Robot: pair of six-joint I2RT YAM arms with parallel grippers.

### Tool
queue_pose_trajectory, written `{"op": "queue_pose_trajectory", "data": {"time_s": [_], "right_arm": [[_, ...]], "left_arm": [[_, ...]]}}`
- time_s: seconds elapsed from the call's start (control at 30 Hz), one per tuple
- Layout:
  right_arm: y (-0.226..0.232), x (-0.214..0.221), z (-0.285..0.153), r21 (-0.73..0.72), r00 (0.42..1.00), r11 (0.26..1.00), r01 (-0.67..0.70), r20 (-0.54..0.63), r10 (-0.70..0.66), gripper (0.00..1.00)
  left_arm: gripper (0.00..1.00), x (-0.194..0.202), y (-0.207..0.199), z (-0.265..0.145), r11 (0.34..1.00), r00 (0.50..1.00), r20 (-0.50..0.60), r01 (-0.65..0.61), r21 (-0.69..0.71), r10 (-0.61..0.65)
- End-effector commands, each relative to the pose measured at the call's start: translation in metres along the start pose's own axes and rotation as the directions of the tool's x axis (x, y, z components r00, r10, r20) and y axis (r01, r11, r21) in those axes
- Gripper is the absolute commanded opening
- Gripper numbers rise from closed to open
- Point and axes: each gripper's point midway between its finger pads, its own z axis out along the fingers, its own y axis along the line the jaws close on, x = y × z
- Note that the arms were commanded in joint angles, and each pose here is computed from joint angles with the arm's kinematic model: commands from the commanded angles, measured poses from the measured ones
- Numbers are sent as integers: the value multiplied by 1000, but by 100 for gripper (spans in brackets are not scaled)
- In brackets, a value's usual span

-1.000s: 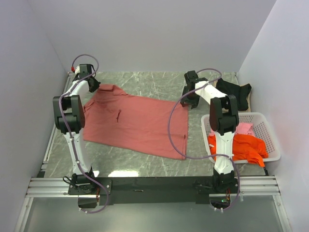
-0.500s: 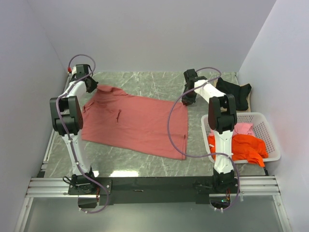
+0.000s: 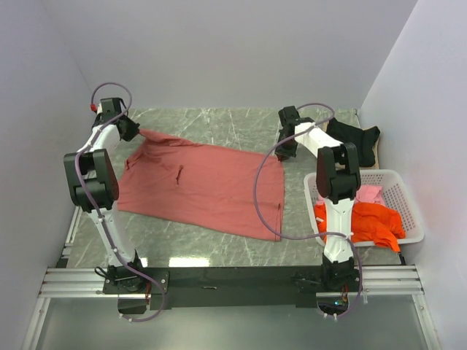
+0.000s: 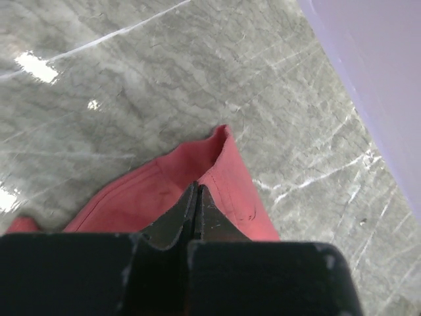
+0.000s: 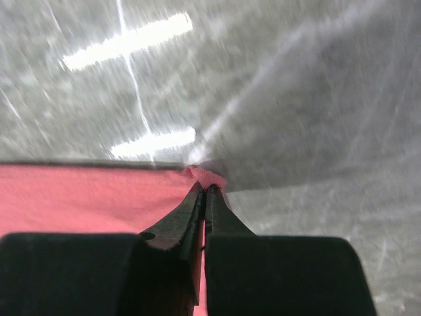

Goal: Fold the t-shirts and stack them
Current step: Fold the tshirt

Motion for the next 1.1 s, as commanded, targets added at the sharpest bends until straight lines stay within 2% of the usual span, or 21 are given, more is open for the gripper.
{"op": "queue_pose_trajectory", "data": {"time_s": [0.0, 0.27, 0.6, 0.8, 1.07], "right_arm": [[-2, -8, -37, -29, 998, 999, 33, 55, -31, 0], [-7, 12, -70, -41, 993, 993, 114, 30, -113, 0], [-12, 49, -97, -25, 983, 983, 181, 25, -180, 0], [-9, 74, -109, -21, 975, 975, 220, 26, -220, 0], [-1, 100, -123, -22, 963, 963, 267, 29, -266, 0]], "left_arm": [[0, -20, -15, -35, 997, 999, 41, 2, 74, -5], [0, -19, -6, -63, 995, 1000, 15, 14, 102, -16], [0, -24, 7, -121, 991, 1000, 30, 5, 134, -9], [0, -24, 25, -156, 991, 999, 41, 17, 133, -22], [0, -3, 56, -179, 996, 999, 39, 10, 90, -14]]}}
